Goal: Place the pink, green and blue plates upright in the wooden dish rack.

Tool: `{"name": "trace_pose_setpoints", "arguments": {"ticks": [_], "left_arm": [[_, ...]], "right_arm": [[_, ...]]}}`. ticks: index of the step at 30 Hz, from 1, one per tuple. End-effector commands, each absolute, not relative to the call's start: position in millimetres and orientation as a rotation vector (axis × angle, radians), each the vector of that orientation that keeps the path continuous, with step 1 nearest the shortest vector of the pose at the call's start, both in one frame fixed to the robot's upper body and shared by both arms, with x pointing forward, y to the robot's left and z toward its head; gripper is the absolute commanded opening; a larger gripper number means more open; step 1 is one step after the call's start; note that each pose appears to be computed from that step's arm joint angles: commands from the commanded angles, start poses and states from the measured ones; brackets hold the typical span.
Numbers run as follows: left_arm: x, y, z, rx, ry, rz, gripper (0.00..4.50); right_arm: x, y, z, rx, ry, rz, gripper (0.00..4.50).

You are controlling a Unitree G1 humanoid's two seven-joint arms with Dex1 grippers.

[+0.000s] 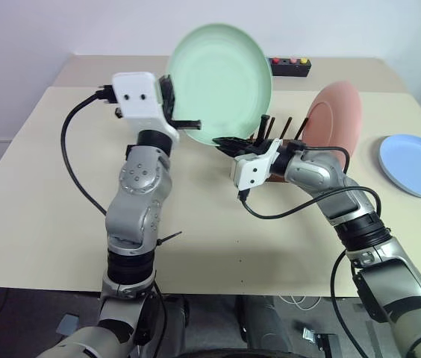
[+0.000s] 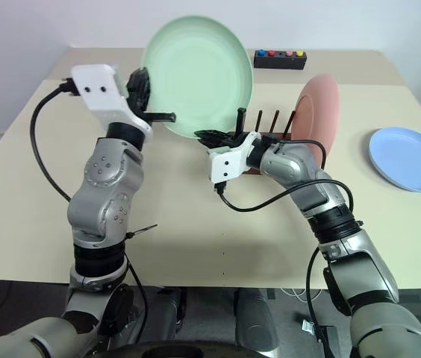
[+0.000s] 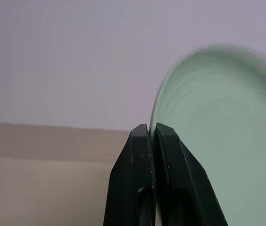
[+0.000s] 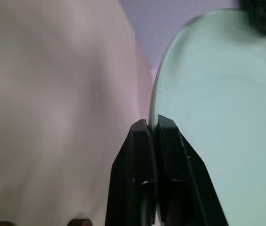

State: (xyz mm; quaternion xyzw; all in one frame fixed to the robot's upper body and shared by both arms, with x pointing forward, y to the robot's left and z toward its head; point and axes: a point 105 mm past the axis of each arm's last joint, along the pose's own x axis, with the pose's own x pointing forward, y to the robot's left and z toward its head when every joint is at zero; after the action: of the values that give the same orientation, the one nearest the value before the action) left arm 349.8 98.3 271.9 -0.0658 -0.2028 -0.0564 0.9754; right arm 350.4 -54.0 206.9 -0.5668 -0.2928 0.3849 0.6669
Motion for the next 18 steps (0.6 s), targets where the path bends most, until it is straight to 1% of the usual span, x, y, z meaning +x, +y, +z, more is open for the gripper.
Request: {"name": "trace_pose_setpoints", "arguments": {"ticks": [1,5,6,7,10,11,12,14,16,18], "left_arm": [[343,95,287,-0.150,-0.470,-0.143,0.00],[343,96,287,-0.186,-0.470,-0.160,0.00],[343,97,288,-0.198,-0.473,-0.165,0.63],[342,98,291,-0.225,-0.488,-0.178,0.85],[339,103,297,-0.249,-0.521,-0.179,2.38],[339,104,298,-0.249,-0.524,-0.177,2.80],[337,109,305,-0.286,-0.554,-0.180,3.41],[334,123,316,-0.378,-0.604,-0.160,4.42],[333,149,325,-0.456,-0.651,-0.073,4.47],[332,169,331,-0.446,-0.690,-0.021,4.47]], "right_arm": [[350,-52,221,-1.290,-0.715,0.843,0.03],[351,-53,225,-1.302,-0.734,0.810,0.03],[351,-53,225,-1.305,-0.737,0.805,0.00],[352,-53,225,-1.307,-0.738,0.803,0.00],[353,-54,226,-1.313,-0.741,0.796,0.00],[353,-54,226,-1.313,-0.742,0.794,0.00],[353,-54,227,-1.314,-0.746,0.789,0.00],[354,-55,230,-1.314,-0.756,0.780,0.00],[354,-55,236,-1.300,-0.774,0.767,0.00],[355,-56,243,-1.257,-0.789,0.748,0.00]]}}
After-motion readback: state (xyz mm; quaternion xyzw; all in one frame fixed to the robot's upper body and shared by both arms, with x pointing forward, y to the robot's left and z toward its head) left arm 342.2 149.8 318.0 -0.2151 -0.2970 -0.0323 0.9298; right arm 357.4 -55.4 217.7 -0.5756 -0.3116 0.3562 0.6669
